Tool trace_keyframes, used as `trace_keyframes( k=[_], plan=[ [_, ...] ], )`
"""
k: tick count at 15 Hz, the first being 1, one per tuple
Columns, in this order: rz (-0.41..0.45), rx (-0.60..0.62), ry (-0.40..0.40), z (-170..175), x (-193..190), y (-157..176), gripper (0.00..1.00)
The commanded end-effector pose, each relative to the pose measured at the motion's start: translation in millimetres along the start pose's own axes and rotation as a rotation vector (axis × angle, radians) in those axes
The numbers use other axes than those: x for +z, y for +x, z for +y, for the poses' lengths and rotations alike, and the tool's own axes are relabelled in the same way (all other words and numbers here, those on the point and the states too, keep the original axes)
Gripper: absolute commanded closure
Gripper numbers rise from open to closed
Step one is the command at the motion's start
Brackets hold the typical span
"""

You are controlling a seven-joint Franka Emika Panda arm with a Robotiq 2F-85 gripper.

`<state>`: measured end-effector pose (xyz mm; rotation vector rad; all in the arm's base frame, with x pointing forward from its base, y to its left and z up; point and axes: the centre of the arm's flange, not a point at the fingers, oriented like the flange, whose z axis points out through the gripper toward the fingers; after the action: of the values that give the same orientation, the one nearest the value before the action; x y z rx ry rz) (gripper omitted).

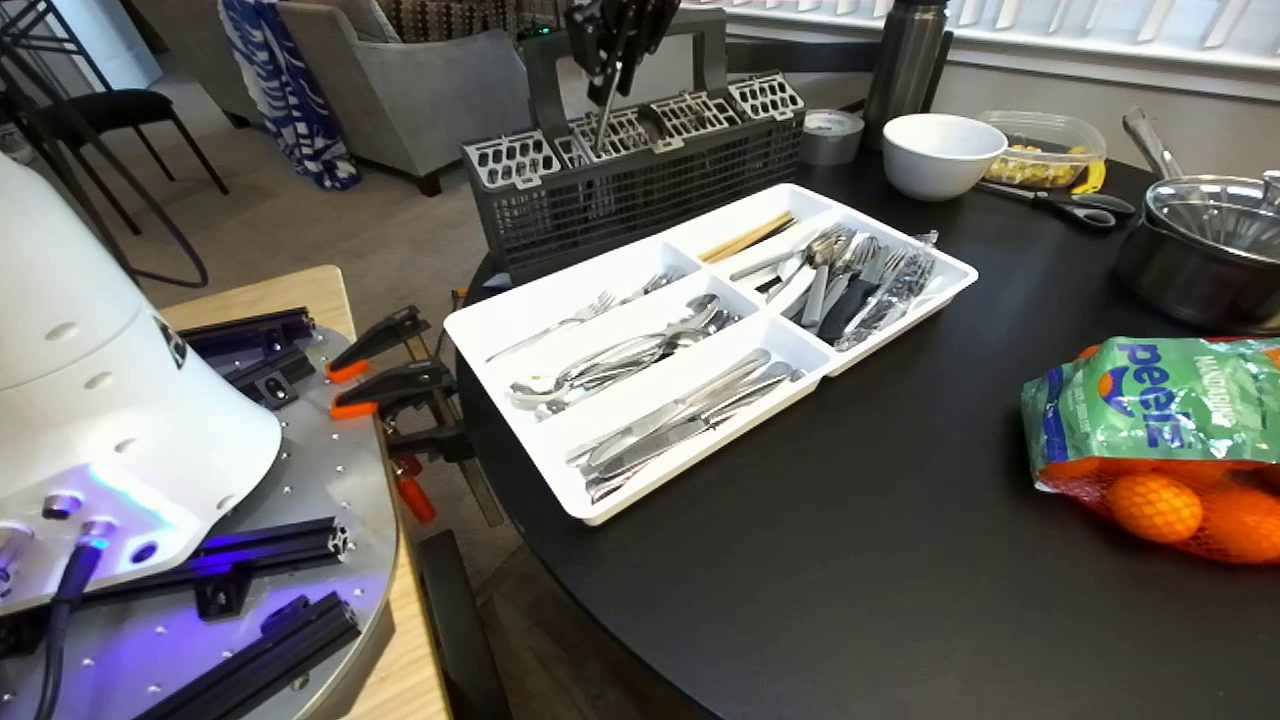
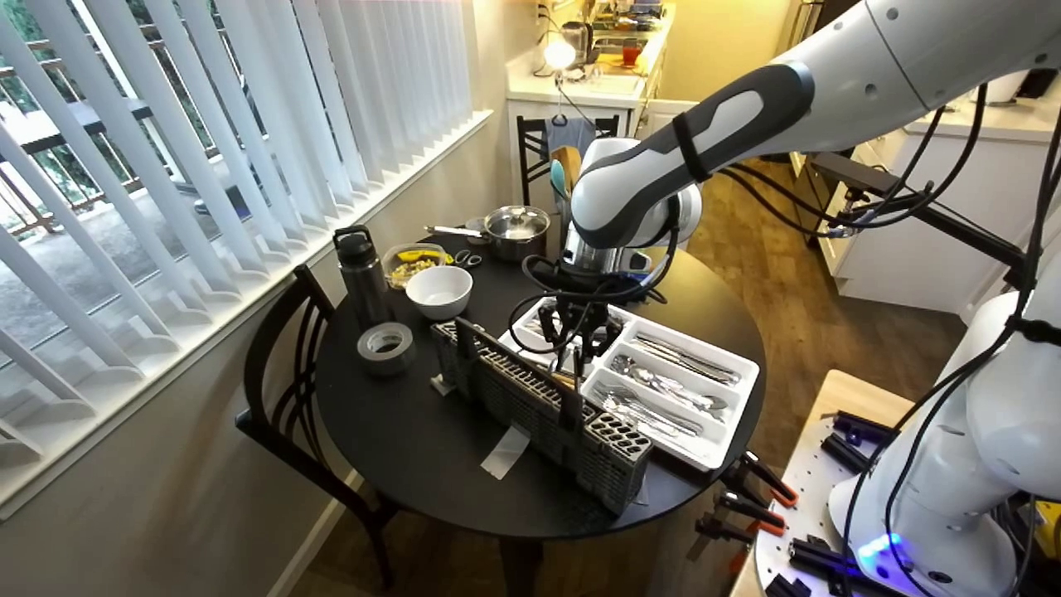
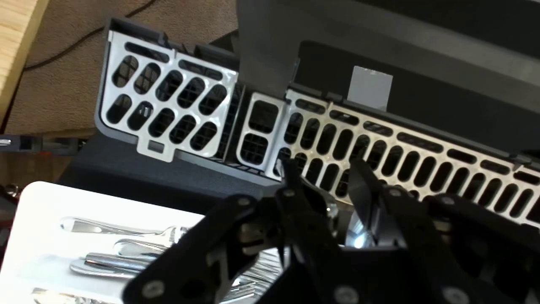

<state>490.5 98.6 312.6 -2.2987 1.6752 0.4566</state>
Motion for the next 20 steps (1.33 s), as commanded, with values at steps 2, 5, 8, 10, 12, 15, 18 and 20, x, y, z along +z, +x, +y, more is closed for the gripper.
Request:
trace_keyframes(
  k=[2,5,8,10,12,15,18,20],
  plan=[
    [0.036,0.013,-0.013,-2.7,-2.4,-7.7,0.98],
    [0.058,0.003,-0.028,-0.5,-2.8,-10.5,0.97],
    [0.145,-0.068,0.001,7.0,-11.1,-26.7,0.97],
    [0.199,-0.132,0.021,14.2,-17.2,-43.5,0.97],
    [0.245,-0.196,0.041,23.9,-22.6,-62.1,0.97],
    [0.28,-0.277,0.07,36.7,-30.9,-86.3,0.97],
    [0.314,-0.304,0.099,41.5,-38.5,-98.6,0.97],
    [0.331,-0.279,0.095,41.1,-42.5,-96.1,0.97]
  ],
)
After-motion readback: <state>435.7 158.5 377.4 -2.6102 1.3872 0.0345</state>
